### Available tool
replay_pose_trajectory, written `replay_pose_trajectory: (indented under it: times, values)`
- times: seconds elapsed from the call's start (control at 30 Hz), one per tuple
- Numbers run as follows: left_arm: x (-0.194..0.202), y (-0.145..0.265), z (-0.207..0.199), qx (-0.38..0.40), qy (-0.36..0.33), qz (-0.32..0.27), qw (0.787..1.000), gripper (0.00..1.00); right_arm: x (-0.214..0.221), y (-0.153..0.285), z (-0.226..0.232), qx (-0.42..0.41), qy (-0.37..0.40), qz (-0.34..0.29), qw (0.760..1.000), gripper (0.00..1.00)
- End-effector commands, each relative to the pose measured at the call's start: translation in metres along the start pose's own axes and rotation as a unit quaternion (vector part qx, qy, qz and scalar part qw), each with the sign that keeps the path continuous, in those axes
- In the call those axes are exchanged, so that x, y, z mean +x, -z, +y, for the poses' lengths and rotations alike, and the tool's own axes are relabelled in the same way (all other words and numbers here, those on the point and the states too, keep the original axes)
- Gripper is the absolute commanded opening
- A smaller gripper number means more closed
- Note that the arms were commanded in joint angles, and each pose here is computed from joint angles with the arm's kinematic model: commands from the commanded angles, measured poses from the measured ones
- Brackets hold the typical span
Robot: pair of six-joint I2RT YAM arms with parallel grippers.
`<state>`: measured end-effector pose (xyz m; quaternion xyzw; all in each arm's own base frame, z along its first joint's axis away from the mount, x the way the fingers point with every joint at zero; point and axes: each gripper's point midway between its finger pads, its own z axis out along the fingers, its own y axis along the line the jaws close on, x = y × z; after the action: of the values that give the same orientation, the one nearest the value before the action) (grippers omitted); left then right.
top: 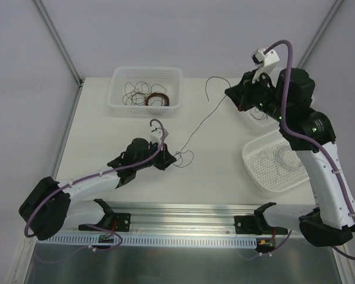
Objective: Untangle the cables
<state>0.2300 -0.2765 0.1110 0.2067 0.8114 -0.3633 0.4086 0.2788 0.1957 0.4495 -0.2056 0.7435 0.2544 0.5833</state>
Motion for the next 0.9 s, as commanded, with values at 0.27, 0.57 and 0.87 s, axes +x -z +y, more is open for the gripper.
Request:
replay_pose_trajectory:
  times: [0.27, 0.57, 0.87]
  values:
    - [-0.066, 0.039, 0.007, -0.014, 0.053, -0.096, 0.994, 0.03, 0.019, 0.001, -0.008, -0.027, -0.021, 0.035, 0.999, 0.01]
    - [-0.102, 0.048, -0.016, 0.015, 0.020, -0.107, 0.994, 0.05, 0.141, -0.029, 0.006, -0.068, -0.086, 0.194, 0.975, 0.01]
    - [-0.114, 0.049, -0.031, 0.046, 0.005, -0.103, 0.994, 0.05, 0.176, -0.028, 0.027, -0.127, -0.087, 0.221, 0.963, 0.04]
